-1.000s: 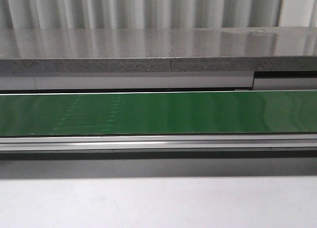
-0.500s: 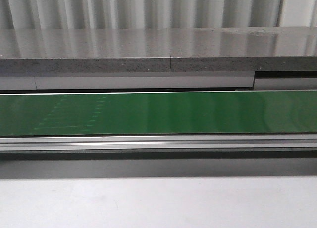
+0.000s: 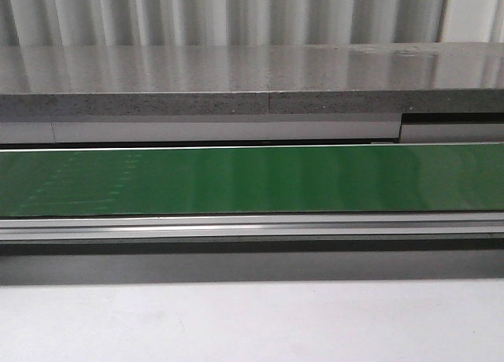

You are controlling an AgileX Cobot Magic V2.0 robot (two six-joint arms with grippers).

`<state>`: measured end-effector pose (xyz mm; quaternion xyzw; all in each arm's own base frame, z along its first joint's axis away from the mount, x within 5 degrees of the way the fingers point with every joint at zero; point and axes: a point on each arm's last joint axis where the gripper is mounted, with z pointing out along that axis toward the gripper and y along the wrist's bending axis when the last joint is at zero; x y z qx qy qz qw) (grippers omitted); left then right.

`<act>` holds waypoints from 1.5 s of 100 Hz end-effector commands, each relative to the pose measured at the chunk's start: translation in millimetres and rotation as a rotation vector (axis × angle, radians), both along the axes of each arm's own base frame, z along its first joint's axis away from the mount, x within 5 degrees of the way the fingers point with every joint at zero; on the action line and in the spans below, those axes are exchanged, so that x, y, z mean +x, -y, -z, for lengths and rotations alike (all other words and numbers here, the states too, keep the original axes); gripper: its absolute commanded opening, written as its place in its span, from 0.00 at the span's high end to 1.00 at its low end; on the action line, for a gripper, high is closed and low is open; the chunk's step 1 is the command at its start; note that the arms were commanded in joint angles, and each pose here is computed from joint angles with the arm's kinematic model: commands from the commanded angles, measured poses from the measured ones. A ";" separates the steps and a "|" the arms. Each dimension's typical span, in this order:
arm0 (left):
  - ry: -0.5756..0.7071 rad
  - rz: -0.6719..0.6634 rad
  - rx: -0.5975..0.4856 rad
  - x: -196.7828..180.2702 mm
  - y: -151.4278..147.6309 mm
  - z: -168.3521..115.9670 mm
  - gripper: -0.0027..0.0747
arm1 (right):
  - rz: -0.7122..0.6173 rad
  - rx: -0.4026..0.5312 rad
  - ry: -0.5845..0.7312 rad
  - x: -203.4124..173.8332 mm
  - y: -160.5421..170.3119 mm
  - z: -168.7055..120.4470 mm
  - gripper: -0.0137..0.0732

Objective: Move button from right to left

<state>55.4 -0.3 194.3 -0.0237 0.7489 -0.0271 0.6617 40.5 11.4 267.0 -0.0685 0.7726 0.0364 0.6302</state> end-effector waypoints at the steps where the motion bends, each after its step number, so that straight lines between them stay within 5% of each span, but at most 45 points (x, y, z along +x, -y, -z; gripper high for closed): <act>1: 0.063 0.002 -0.021 -1.1 0.3 2.1 0.99 | 0.012 0.005 0.085 0.9 1.0 -14.1 0.92; 103: 0.071 0.000 0.002 -1.2 0.0 1.1 0.99 | 0.012 0.005 0.087 1.0 1.1 -14.3 0.92; 150: 0.071 0.000 0.002 -1.2 0.0 1.1 0.99 | 0.222 0.014 0.353 17.7 15.9 11.0 0.92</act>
